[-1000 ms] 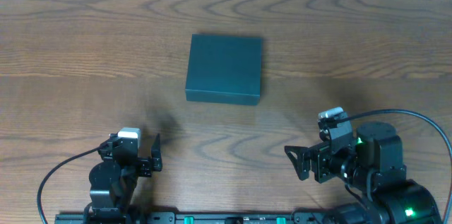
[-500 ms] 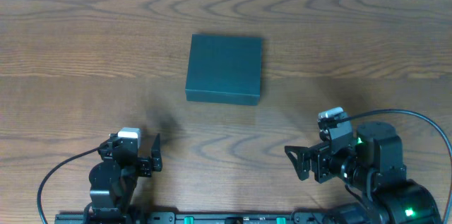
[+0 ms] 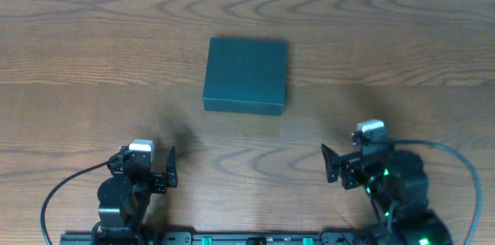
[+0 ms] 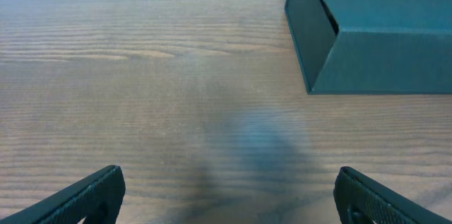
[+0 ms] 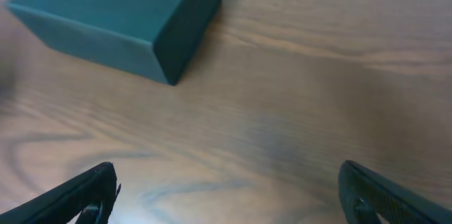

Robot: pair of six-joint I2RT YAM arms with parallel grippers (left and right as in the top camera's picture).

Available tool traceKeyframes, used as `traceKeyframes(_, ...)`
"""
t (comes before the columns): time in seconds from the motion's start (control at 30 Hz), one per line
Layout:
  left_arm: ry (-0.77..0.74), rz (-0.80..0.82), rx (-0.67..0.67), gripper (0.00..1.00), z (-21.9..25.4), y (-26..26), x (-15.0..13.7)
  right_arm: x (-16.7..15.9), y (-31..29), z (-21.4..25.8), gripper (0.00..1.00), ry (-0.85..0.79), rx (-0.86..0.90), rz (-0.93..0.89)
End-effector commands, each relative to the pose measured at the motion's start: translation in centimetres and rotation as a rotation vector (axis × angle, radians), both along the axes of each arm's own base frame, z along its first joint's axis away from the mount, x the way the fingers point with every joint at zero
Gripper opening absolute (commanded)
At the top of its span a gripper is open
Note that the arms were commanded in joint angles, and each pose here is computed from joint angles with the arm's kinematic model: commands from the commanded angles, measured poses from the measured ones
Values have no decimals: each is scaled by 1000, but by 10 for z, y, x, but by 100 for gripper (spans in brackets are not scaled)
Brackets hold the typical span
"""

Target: Pack container

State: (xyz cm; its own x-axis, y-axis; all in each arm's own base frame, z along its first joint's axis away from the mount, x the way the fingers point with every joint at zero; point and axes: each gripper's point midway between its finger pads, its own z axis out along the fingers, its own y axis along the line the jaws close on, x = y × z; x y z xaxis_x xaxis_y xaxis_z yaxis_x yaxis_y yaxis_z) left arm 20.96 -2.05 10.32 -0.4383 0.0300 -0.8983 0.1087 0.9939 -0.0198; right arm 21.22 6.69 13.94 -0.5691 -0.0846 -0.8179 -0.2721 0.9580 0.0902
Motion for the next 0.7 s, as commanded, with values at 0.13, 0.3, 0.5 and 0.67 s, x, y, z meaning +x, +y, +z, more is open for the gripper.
traceKeyframes(0.13, 3, 9, 17, 96, -5, 3, 0, -5, -9, -39, 99, -67, -15, -28)
traceKeyframes(0.3, 3, 9, 17, 96, -5, 3, 0, -5, -11, -45, 99, -122, -21, -30)
traceKeyframes(0.5, 3, 9, 17, 96, -5, 3, 0, -4, -13, -31, 99, -202, -46, -23)
traceKeyframes(0.67, 3, 9, 17, 96, -5, 3, 0, -5, -10, -29, 99, -211, -36, -9)
